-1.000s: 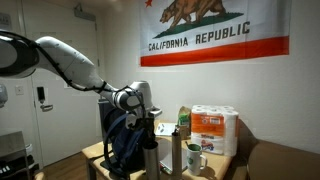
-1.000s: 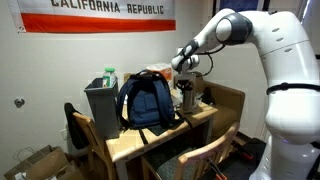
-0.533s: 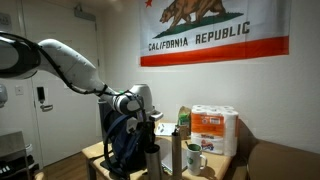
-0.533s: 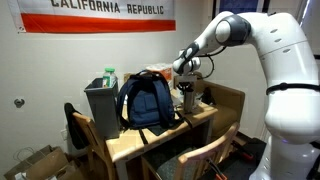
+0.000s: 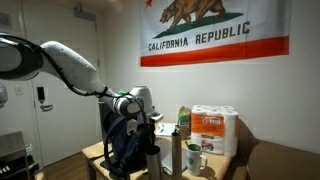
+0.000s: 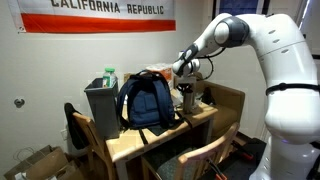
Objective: Pick the bottle in the bag and put it on the counter
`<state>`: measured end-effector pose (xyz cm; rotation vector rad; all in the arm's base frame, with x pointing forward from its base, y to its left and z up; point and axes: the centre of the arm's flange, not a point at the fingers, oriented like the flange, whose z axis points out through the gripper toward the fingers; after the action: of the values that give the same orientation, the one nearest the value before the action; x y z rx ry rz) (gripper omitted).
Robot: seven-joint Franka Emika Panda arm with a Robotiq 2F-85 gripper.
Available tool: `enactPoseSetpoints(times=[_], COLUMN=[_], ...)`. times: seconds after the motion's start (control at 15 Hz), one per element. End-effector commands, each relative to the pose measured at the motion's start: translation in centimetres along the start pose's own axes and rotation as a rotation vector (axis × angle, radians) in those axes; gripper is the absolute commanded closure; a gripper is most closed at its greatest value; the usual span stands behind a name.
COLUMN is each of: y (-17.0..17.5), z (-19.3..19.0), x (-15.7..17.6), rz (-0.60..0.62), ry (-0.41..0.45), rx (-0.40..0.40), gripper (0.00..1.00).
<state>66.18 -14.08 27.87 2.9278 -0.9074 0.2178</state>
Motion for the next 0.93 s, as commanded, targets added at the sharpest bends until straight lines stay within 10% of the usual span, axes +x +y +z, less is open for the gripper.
enactPoseSetpoints(times=[0.0, 0.27, 0.33, 0.87], y=[-0.1, -0.4, -0.5, -0.8], z=[0.2, -0.1, -0.1, -1.6], x=[0.6, 1.2, 1.2, 2.0], rz=[-0.006, -0.004, -0.002, -0.009], ry=[0.028, 0.040, 0.039, 0.050], rx=[0.027, 0.033, 0.033, 0.040], gripper=[0.98, 0.98, 0.68, 0.15])
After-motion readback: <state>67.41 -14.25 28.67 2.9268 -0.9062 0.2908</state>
